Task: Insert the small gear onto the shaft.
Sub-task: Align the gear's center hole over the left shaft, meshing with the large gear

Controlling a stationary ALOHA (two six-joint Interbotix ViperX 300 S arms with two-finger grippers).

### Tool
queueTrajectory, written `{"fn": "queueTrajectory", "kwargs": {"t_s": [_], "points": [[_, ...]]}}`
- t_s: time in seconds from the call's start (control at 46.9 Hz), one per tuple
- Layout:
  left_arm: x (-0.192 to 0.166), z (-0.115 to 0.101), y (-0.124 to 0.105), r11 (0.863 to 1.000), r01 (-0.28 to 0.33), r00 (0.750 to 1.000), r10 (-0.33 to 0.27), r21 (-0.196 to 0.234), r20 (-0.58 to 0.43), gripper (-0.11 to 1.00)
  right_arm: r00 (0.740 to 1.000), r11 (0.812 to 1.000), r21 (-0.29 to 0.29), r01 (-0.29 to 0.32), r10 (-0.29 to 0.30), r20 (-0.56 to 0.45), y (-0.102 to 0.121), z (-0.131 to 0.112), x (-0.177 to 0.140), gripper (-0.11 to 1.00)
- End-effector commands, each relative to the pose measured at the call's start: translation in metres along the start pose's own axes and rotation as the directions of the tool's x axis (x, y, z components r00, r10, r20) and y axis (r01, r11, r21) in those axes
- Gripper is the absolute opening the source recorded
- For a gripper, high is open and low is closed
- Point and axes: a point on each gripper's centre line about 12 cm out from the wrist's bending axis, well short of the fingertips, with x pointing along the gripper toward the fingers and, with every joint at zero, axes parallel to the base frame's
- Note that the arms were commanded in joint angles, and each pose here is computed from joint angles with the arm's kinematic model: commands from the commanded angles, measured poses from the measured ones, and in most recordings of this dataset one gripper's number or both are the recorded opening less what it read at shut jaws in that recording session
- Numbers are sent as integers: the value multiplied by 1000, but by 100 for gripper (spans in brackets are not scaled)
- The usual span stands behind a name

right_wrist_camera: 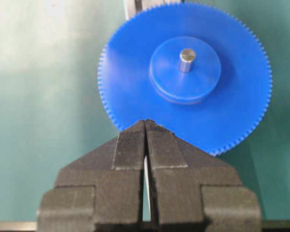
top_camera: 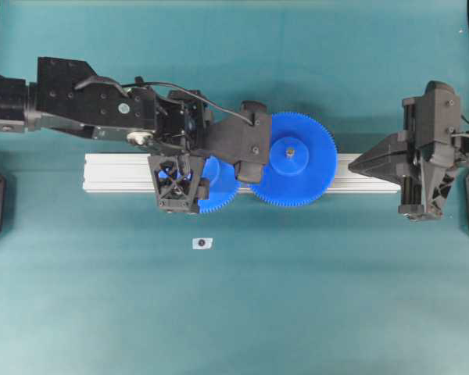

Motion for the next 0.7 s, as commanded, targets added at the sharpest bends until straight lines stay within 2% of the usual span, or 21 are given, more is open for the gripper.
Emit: {"fn": "queueTrajectory", "kwargs": {"t_s": [0.0, 0.683], "points": [[-11, 5, 5, 1000, -14, 999, 14, -7, 43, 69, 1000, 1000, 2, -2, 2, 18, 1, 5, -2, 2], [9, -7, 7, 1000, -14, 1000, 15, -16, 21, 69, 1000, 1000, 4, -3, 2, 21, 1, 5, -2, 2]]}}
